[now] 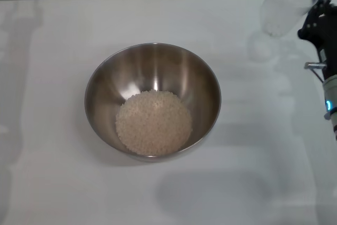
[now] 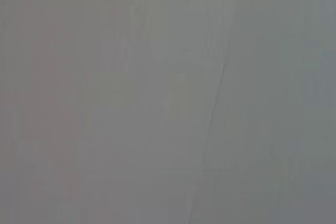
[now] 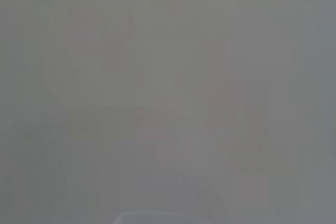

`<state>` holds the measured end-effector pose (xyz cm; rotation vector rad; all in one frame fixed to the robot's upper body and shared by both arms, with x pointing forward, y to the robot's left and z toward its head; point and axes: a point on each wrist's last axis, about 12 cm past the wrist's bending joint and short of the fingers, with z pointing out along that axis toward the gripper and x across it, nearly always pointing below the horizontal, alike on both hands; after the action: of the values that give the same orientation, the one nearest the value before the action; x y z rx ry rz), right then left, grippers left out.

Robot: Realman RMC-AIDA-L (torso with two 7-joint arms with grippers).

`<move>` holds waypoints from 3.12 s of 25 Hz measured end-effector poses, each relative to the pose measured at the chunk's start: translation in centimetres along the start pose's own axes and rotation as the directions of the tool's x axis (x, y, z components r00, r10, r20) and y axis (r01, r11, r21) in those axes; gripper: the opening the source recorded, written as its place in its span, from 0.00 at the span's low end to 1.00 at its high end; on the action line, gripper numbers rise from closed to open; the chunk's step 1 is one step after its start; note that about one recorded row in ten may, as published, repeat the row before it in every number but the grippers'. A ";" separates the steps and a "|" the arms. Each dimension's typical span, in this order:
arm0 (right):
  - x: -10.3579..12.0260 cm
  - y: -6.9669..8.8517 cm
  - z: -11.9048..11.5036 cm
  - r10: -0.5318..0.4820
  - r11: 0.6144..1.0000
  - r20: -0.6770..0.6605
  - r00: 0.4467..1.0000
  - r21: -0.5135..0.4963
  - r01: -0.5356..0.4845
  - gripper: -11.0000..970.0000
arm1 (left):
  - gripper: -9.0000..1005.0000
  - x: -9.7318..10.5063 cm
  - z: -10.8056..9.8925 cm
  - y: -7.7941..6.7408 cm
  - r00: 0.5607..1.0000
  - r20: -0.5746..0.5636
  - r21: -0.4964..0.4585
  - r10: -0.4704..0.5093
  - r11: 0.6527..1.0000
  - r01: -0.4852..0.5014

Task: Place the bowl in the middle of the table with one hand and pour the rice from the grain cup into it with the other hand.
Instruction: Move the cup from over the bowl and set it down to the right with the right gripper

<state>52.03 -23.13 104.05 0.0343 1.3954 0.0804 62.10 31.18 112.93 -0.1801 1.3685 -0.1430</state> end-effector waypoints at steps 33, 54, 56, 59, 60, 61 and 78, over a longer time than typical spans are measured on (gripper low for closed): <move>2.7 -0.8 -0.7 0.179 0.983 -0.206 0.962 0.079 -0.166 0.04 | 0.51 -0.1 0.3 -0.4 1.000 -0.004 0.015 0.007 1.000 -0.007; 4.0 -1.1 -1.0 0.203 0.979 -0.307 0.930 0.089 -0.185 0.06 | 0.51 -0.2 0.4 -0.6 1.000 0.002 0.022 0.009 1.000 -0.009; 4.0 -1.3 -1.1 0.199 0.980 -0.312 0.929 0.090 -0.179 0.06 | 0.51 -0.1 0.4 -0.6 1.000 0.002 0.022 0.009 1.000 -0.009; 4.1 -1.2 -1.1 0.196 0.980 -0.320 0.927 0.088 -0.177 0.07 | 0.51 -0.3 0.4 -0.7 1.000 0.007 0.028 0.009 1.000 -0.009; 4.1 -1.3 -1.1 0.194 0.981 -0.321 0.927 0.085 -0.175 0.07 | 0.51 -0.4 0.3 -0.8 1.000 0.011 0.032 0.008 0.999 -0.009; 4.1 -1.3 -1.0 0.193 0.981 -0.321 0.927 0.085 -0.175 0.07 | 0.51 -0.4 0.3 -0.8 1.000 0.011 0.032 0.008 0.999 -0.009; 4.4 -0.9 -1.7 0.192 0.981 -0.340 0.921 0.058 -0.183 0.28 | 0.51 -0.6 0.3 -1.0 1.000 0.019 0.037 0.005 0.999 -0.006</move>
<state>51.18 -23.76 99.41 0.1830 1.7424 0.2382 62.32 30.32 113.74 -0.1462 1.3462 -0.1619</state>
